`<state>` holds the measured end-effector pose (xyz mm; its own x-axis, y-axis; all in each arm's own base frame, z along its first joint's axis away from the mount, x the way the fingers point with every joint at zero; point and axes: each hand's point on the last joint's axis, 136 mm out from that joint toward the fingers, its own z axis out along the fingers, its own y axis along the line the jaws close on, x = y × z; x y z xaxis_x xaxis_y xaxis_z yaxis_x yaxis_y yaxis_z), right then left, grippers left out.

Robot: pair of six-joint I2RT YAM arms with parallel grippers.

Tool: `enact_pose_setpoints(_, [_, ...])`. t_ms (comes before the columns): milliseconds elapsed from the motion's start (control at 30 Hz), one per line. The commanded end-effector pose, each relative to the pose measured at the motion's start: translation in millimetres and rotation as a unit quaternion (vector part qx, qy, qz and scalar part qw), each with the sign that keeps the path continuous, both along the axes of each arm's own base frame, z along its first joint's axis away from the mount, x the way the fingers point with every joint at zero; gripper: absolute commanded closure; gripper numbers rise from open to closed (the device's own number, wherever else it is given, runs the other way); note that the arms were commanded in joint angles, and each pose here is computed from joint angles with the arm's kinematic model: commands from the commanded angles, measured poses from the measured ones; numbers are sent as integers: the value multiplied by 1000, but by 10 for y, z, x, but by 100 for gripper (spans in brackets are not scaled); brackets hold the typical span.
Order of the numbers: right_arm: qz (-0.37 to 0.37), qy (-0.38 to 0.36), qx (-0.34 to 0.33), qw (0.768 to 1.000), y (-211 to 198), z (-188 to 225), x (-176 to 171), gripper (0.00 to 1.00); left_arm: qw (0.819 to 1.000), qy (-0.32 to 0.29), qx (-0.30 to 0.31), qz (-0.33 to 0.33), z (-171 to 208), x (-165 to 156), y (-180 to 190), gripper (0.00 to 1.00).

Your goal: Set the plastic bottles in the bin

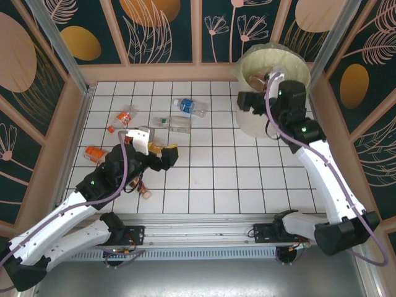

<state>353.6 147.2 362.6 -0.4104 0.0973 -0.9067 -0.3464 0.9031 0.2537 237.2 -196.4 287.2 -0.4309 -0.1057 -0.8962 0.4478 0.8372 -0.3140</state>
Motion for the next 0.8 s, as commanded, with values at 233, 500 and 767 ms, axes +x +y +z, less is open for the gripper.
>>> enact_pose_setpoints(233, [154, 33, 75, 985, 695, -427, -819, 9, 966, 145, 51, 209, -602, 273, 414, 1])
enact_pose_setpoints(500, [182, 78, 60, 978, 820, -905, -1199, 9, 945, 194, 5, 261, -920, 737, 600, 1])
enact_pose_setpoints(767, [195, 103, 84, 972, 814, -1150, -1444, 9, 923, 238, -55, 298, -1274, 1238, 831, 1])
